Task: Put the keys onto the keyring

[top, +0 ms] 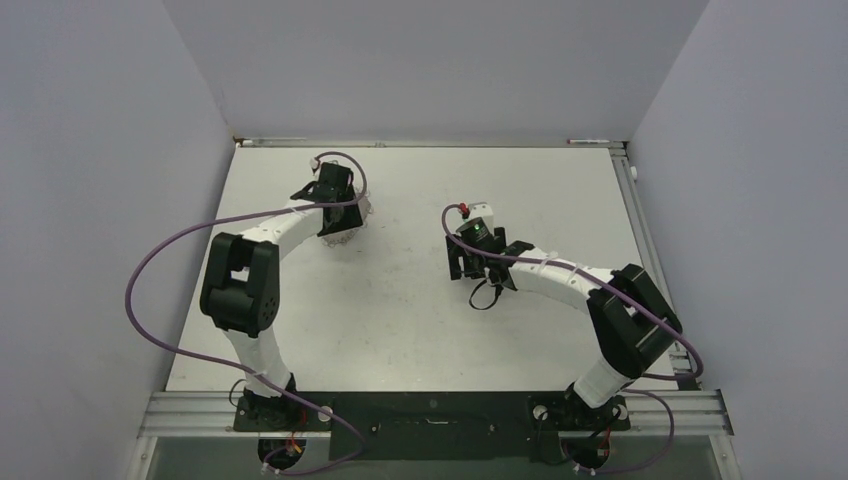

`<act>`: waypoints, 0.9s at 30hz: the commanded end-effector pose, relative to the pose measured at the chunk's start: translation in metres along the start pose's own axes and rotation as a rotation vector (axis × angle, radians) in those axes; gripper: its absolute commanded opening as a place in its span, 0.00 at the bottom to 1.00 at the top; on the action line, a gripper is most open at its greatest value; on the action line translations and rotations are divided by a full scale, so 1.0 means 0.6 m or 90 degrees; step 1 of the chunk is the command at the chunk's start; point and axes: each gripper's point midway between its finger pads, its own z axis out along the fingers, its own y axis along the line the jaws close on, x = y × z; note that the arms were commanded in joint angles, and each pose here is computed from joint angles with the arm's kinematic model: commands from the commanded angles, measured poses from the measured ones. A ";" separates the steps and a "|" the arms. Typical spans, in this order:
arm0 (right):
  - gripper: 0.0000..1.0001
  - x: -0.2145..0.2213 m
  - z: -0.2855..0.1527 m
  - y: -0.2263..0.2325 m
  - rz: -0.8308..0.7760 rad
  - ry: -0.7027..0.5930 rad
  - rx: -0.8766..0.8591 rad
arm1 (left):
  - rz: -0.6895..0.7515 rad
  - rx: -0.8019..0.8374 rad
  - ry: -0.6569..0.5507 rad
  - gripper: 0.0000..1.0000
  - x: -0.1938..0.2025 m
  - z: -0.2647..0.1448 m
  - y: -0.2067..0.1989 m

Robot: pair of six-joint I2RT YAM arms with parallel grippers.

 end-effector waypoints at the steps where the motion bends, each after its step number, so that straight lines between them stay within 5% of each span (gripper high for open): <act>1: 0.77 -0.020 -0.037 0.042 0.024 -0.049 -0.058 | 0.001 -0.036 -0.068 0.57 -0.064 -0.016 0.011; 27: 0.72 0.006 -0.048 0.097 -0.019 -0.034 -0.107 | 0.025 -0.075 0.040 0.32 -0.050 0.077 0.073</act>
